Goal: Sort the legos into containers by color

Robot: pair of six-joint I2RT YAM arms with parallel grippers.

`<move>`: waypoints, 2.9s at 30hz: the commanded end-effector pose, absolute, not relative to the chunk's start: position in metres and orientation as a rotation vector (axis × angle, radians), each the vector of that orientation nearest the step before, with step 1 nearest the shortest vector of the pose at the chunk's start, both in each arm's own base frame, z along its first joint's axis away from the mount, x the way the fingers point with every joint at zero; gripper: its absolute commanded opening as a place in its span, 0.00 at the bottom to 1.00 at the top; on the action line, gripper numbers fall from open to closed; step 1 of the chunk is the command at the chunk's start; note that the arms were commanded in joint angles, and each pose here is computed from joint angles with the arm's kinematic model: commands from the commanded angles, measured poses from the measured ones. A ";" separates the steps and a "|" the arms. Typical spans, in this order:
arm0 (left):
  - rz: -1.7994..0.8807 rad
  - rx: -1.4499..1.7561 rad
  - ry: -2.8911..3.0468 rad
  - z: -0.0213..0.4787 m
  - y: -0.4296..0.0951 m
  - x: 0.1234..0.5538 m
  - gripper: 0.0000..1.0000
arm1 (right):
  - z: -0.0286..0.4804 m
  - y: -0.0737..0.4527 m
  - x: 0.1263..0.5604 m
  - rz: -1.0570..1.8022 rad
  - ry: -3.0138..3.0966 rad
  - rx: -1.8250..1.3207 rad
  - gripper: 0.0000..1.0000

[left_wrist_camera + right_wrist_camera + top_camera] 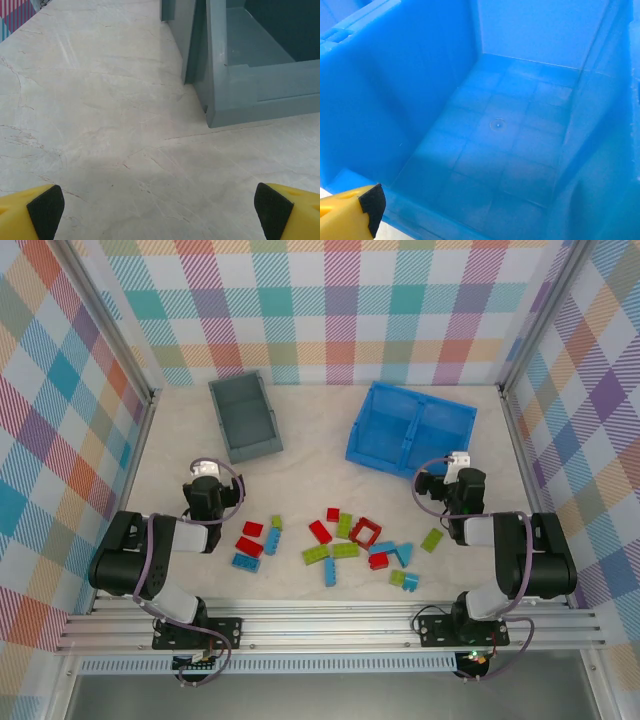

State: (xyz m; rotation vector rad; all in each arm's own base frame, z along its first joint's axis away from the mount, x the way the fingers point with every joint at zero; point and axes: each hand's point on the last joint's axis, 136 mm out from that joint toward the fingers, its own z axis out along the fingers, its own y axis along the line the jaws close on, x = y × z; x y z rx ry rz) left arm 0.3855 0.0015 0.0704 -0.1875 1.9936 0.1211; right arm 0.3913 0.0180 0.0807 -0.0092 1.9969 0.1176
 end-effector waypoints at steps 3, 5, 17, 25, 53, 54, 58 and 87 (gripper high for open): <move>0.126 -0.223 1.941 0.083 0.010 0.392 1.00 | 0.090 0.021 0.397 0.137 1.969 -0.031 1.00; 0.126 -0.223 1.942 0.083 0.010 0.392 1.00 | 0.090 0.021 0.398 0.136 1.968 -0.032 1.00; 0.127 -0.223 1.942 0.083 0.010 0.392 1.00 | 0.090 0.021 0.397 0.136 1.968 -0.033 1.00; 0.144 -0.242 1.977 0.120 0.010 0.381 1.00 | 0.115 0.009 0.396 0.077 1.974 0.042 1.00; -0.007 -0.611 2.435 0.245 0.007 0.404 1.00 | 0.296 0.065 0.365 0.571 2.365 0.414 0.91; -0.011 -0.608 2.454 0.239 0.008 0.411 0.99 | 0.286 0.064 0.372 0.558 2.390 0.425 0.90; 0.022 -0.604 2.508 0.218 0.015 0.439 0.99 | 0.250 0.071 0.405 0.553 2.483 0.439 0.88; 0.070 -0.451 2.618 0.144 0.017 0.511 0.85 | 0.109 0.084 0.495 0.151 2.811 0.357 0.40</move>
